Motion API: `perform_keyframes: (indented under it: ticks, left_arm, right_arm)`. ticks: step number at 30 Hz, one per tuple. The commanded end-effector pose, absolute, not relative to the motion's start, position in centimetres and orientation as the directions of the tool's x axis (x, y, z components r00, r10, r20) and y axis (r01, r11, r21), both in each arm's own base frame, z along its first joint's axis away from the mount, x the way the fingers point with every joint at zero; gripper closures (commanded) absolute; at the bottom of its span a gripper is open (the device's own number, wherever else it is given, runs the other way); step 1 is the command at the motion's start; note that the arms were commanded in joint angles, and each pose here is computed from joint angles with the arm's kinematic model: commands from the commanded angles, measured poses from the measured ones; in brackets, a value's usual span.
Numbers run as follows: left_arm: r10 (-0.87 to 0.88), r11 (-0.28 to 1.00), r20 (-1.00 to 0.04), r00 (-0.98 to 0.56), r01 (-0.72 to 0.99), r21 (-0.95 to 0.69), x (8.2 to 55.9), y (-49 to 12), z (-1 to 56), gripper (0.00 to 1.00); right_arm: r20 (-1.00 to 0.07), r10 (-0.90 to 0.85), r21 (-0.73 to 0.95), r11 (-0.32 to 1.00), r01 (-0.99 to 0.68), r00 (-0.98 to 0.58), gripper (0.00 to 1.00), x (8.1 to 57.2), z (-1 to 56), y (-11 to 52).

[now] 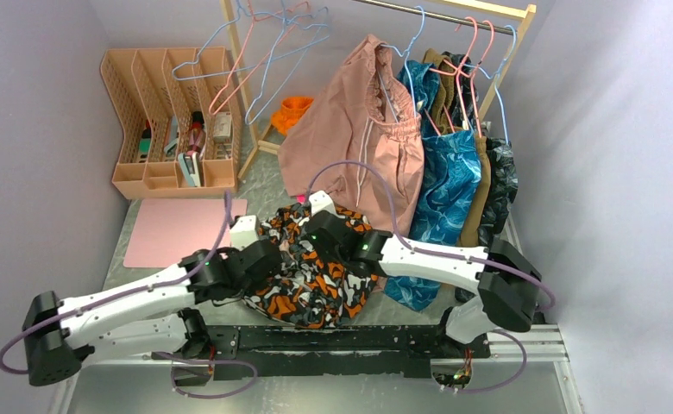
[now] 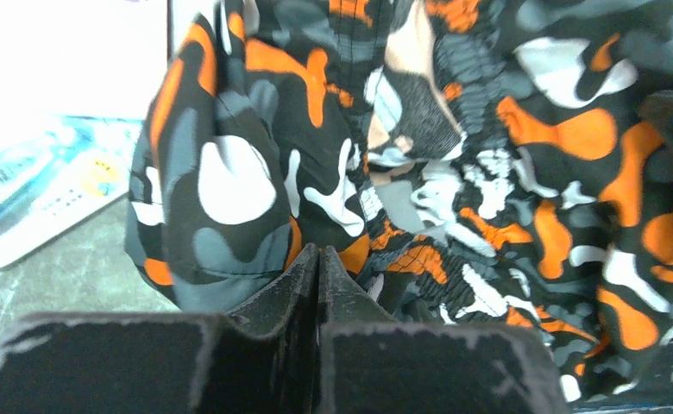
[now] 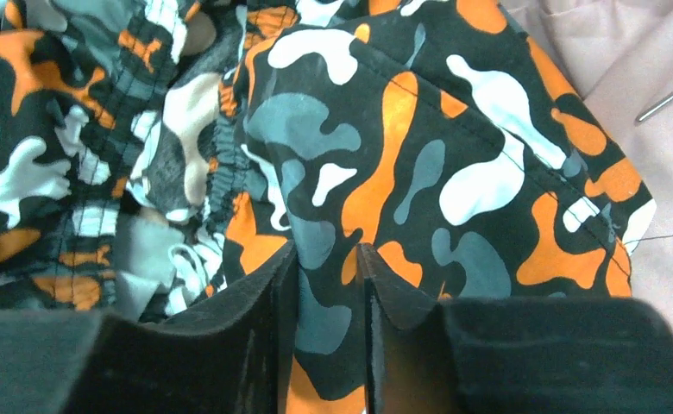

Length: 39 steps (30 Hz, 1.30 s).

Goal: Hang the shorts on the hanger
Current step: Adjust the shorts at the center of the board.

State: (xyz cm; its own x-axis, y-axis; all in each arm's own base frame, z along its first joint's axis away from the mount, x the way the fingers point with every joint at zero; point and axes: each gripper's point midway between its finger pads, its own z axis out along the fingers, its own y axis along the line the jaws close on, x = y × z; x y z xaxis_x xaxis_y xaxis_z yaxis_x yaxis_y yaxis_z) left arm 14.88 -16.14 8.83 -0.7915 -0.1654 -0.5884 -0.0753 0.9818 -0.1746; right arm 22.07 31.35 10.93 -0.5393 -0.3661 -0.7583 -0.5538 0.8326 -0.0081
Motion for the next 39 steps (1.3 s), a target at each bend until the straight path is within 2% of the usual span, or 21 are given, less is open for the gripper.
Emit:
perform_keyframes:
  ticks: [1,3,4,10,12,14,17,25,26,29,31,33,39]
  left_arm:
    - [-0.246,0.966,-0.707,-0.663,-0.103,-0.239,16.9,-14.8,13.2,0.93]
    - [-0.272,0.959,-0.762,-0.587,-0.097,-0.268,18.0,-14.3,16.6,0.93]
    - [-0.278,0.957,-0.791,-0.545,-0.09,-0.274,18.6,-13.9,18.4,0.93]
    - [-0.326,0.944,-0.917,-0.228,-0.022,-0.33,21.2,-11.5,32.5,0.93]
    - [-0.325,0.943,-0.93,-0.171,0.018,-0.333,21.4,-11.3,35.7,0.93]
    - [-0.318,0.944,-0.931,-0.178,0.03,-0.328,21.4,-11.6,36.3,0.93]
    - [-0.311,0.942,-0.916,-0.253,0.043,-0.332,21.1,-12.8,33.9,0.93]
    - [-0.346,0.922,-0.83,-0.437,0.007,-0.387,19.4,-14.3,22.8,0.9]
    - [-0.352,0.918,-0.821,-0.449,0.006,-0.397,19.2,-14.4,22.1,0.9]
    - [-0.362,0.91,-0.799,-0.48,0.004,-0.414,18.7,-14.5,20.2,0.89]
    - [-0.369,0.907,-0.788,-0.493,-0.004,-0.422,18.4,-14.5,19.3,0.88]
    - [-0.376,0.904,-0.779,-0.501,-0.014,-0.428,18.3,-14.5,18.8,0.86]
    - [-0.382,0.9,-0.765,-0.519,-0.019,-0.436,18.1,-14.8,18.3,0.8]
  right_arm:
    - [-0.805,-0.333,-0.058,0.868,-0.494,-0.491,0.77,24.7,13.9,31.6]
    - [-0.835,-0.309,-0.055,0.87,-0.49,-0.456,0.95,25.7,16.3,31.9]
    - [-0.858,-0.281,-0.041,0.873,-0.487,-0.43,1.0,26.2,18.3,32.1]
    - [-0.978,-0.036,0.085,0.826,-0.557,-0.204,1.0,26.7,33.3,32.6]
    - [-0.988,0.025,0.105,0.83,-0.548,-0.152,1.0,26.6,36.9,31.6]
    - [-0.99,0.056,0.117,0.843,-0.525,-0.13,1.0,26.4,38.4,30.3]
    - [-0.984,0.043,0.119,0.877,-0.465,-0.17,1.0,26.1,36.2,28.2]
    - [-0.913,-0.067,0.062,0.953,-0.298,-0.403,1.0,23.4,23.4,21.6]
    - [-0.903,-0.087,0.049,0.952,-0.301,-0.42,0.96,23.0,22.5,21.1]
    - [-0.889,-0.145,0.022,0.934,-0.357,-0.434,0.61,21.8,22.0,20.6]
    - [-0.894,-0.169,0.022,0.908,-0.417,-0.415,0.46,21.3,23.0,21.0]
    - [-0.902,-0.19,0.028,0.871,-0.491,-0.388,0.41,20.9,24.5,22.0]
    - [-0.877,-0.277,0.049,0.761,-0.647,-0.393,0.38,19.5,24.4,26.6]
